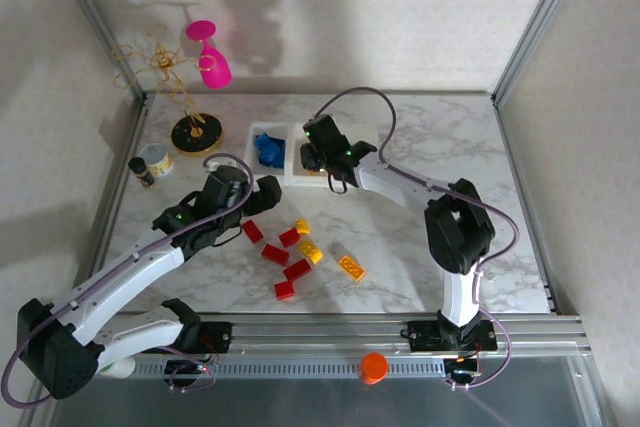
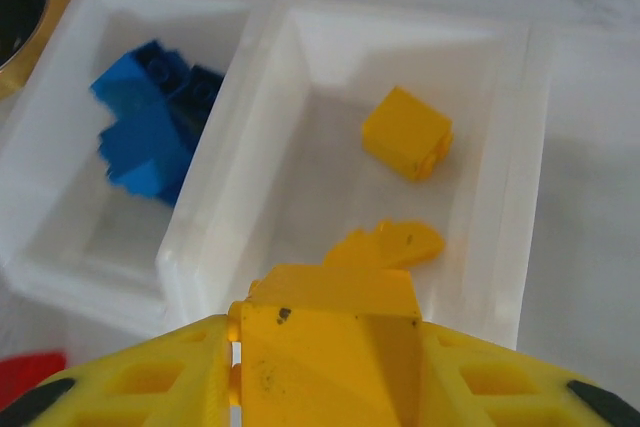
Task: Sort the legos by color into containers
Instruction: Place the lego in the container, then pick up the lego from the bottom-center of the table.
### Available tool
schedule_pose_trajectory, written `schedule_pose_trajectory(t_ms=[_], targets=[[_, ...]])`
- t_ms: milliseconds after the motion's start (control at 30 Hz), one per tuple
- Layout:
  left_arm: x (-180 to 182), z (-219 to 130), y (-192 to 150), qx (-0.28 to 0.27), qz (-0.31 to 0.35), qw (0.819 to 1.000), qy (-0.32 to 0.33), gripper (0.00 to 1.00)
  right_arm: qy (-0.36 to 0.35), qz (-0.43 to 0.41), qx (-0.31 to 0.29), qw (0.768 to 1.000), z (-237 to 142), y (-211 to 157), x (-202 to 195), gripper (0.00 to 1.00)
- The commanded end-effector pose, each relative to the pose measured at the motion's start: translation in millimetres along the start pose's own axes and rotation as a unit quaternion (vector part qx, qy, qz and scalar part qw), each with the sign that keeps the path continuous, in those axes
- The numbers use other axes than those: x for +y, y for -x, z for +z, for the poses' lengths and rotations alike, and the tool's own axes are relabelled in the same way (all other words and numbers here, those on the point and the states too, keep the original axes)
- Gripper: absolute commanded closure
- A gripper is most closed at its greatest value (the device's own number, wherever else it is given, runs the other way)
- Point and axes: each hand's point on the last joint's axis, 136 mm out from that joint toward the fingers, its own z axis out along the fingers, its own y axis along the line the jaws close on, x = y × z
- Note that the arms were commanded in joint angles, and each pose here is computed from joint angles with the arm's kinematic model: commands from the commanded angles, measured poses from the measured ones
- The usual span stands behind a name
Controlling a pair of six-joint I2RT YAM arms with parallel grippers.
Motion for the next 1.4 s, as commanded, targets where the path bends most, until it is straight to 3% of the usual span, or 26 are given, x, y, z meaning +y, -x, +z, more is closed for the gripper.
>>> schedule_pose_trajectory(t_ms=[0,233,500,967,1367], targets=[[-6,1,17,-0.028,-0.021,0.999,-0.005,0.0,0.0,-0.018,-0.02,1.0,23,25,-1,0.56],[-8,3,17,-0.023,-0.015,1.0,-0.007,0.0,-0.007,-0.016,-0.013,1.0,53,48,-13,0.4],[-14,-1,8,-0.006,-0.007,1.0,-0.028,0.0,0.045,-0.006,-0.022,0.999,11,49,-2,0.32],[-5,-11,-27,0.026,-0.002,0.998,-0.058,0.0,0.039,-0.027,0.028,0.998,-61,-59,3,0.26],[31,-18,-50,0.036,-0.028,0.999,-0.024,0.0,0.05,-0.068,0.093,0.992,-62,-159,40,0.27]])
